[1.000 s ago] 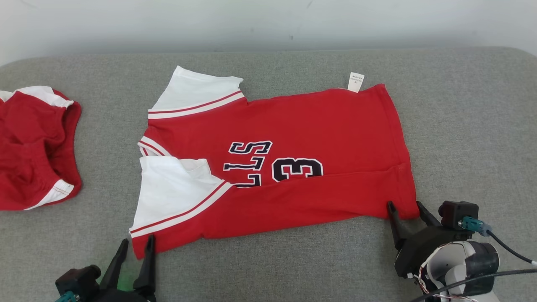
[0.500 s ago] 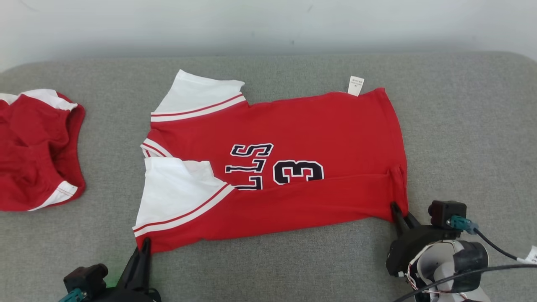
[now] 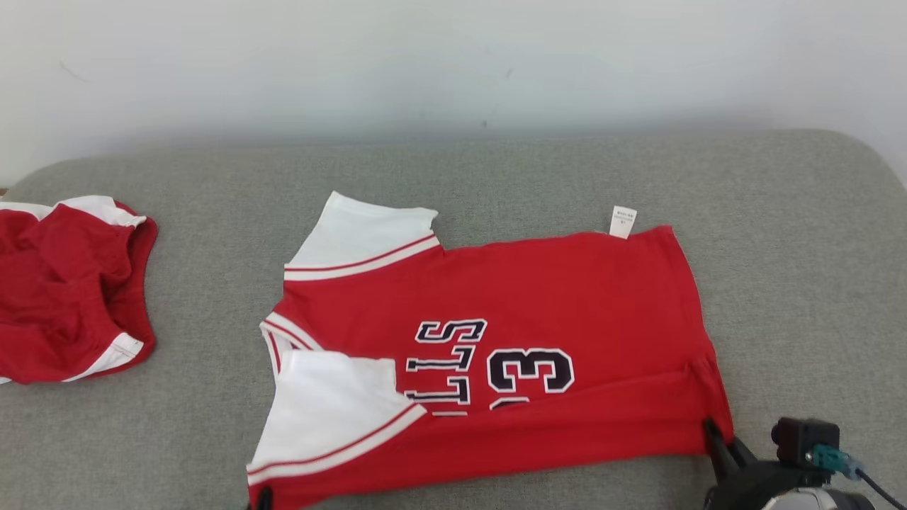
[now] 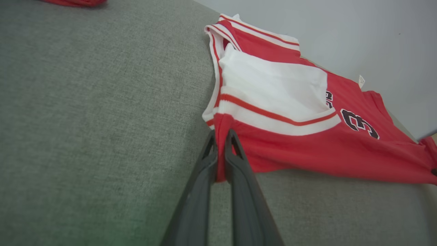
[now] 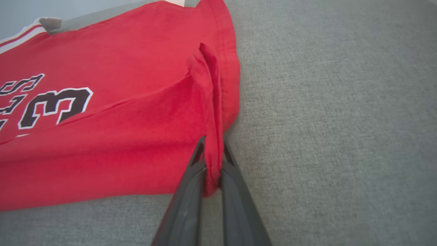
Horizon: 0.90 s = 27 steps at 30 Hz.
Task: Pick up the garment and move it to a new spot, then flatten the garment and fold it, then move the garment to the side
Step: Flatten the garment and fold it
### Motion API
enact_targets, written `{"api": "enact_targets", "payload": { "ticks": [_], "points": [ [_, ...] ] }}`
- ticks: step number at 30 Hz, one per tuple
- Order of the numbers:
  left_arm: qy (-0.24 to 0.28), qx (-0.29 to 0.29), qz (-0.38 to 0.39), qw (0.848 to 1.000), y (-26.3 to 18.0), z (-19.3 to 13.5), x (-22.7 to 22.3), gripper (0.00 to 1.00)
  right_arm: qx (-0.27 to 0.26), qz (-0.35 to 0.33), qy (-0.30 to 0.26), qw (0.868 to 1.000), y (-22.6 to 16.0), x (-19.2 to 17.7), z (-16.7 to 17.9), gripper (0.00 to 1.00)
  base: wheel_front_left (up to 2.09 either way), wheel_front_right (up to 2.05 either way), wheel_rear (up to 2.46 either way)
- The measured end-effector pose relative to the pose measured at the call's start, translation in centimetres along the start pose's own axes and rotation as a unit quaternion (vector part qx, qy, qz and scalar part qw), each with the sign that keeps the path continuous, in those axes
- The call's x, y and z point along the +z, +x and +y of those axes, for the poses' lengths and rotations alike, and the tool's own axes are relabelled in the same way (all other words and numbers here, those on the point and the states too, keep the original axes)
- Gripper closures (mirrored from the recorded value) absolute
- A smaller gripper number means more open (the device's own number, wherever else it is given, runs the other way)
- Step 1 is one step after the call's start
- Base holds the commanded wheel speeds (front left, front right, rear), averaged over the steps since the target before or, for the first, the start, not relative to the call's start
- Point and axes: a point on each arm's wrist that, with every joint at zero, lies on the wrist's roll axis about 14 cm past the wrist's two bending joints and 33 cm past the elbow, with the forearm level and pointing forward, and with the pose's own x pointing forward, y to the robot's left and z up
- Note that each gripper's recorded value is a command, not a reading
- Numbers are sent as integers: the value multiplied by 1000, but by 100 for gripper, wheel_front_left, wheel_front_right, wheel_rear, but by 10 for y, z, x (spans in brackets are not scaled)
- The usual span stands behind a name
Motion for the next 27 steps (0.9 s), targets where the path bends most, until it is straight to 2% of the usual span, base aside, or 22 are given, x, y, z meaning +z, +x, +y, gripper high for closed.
{"api": "enact_targets", "payload": {
  "ticks": [11,12,13,14,15,22,27],
  "points": [
    [-9,12,13,1000,-20,-1,-12,100,-1,29,21,999,-27,-13,3,100,0,0,0],
    [-10,12,15,1000,-20,-1,-14,100,-1,30,20,999,-27,-13,3,85,0,0,0],
    [-11,13,15,1000,-20,0,-14,70,-1,29,19,999,-27,-12,3,52,0,0,0],
    [-11,15,14,1000,-20,0,-14,9,-1,27,17,999,-27,-11,3,0,0,0,0],
    [-10,17,13,1000,-20,1,-13,0,-1,25,15,1000,-27,-9,3,0,0,0,0],
    [-6,19,-4,1000,-20,1,-2,0,9,-7,11,1000,-28,4,10,0,0,0,0],
    [11,19,-54,998,-19,0,29,0,21,-60,9,998,-29,27,20,0,0,0,0]
  ]
}}
